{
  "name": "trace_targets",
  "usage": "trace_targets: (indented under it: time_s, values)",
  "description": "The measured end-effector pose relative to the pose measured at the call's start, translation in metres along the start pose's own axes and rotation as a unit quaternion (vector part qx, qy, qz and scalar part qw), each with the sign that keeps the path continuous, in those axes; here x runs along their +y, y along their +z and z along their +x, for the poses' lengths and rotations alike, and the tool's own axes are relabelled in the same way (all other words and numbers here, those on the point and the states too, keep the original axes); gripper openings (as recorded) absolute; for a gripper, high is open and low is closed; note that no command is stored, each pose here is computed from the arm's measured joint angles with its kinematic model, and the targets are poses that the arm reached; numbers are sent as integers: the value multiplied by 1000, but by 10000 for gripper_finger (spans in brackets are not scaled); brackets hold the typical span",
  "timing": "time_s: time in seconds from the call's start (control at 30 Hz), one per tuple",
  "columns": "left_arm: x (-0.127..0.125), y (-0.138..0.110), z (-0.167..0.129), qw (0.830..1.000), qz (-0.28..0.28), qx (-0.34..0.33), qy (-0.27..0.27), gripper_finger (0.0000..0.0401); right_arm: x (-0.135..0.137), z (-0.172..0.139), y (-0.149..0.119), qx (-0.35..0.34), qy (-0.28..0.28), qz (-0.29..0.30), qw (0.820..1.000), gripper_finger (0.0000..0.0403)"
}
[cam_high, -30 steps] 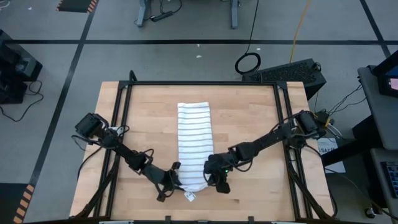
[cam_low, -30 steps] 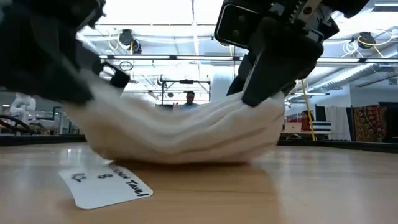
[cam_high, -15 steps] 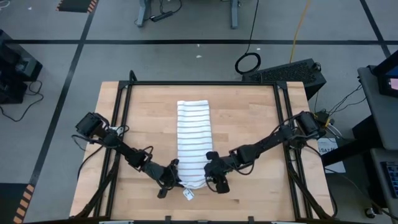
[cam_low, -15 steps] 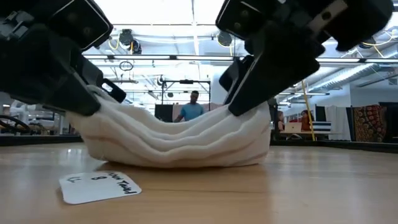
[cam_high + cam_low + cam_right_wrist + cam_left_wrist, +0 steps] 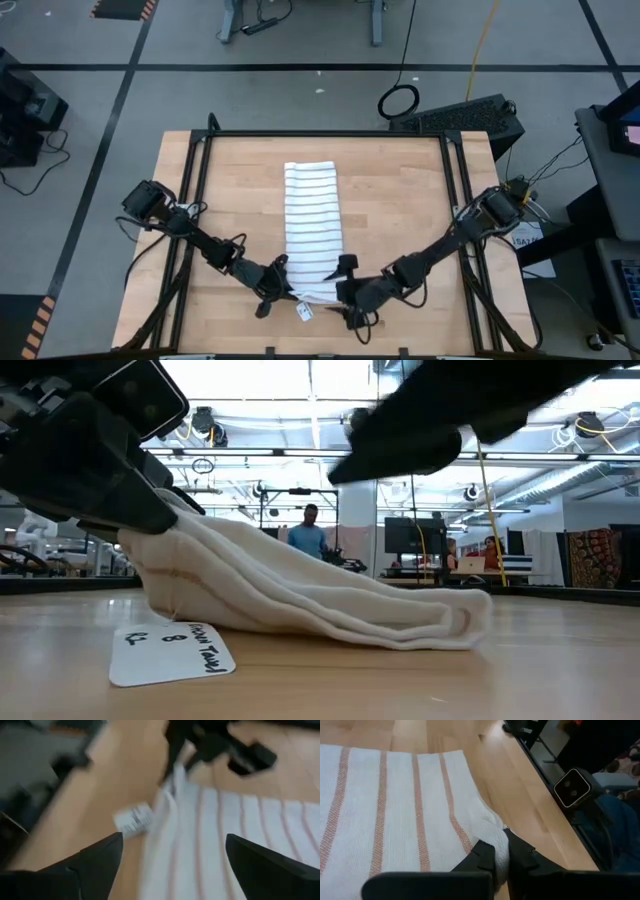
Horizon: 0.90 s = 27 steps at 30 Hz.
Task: Roll towel
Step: Roll the white towel
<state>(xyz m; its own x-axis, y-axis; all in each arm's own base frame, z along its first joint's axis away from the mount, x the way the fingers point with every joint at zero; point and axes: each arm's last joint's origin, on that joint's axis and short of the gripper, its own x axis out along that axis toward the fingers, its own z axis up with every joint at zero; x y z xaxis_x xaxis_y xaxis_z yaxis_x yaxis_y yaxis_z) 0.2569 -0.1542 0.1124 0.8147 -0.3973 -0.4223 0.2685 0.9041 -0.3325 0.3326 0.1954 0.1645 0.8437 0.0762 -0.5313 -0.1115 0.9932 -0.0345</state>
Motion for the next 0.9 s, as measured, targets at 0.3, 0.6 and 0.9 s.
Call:
trace_targets:
  time_s: [0.3,0.6,0.9]
  values:
    - [5,3,0,1000,-16,-7,8,17,29,35,-13,-46,-72,-71,994,322]
    - [5,2,0,1000,-16,-2,6,18,39,80,-13,-12,-135,-105,985,313]
    - [5,2,0,1000,-16,0,5,19,37,93,-11,-2,-166,-104,981,240]
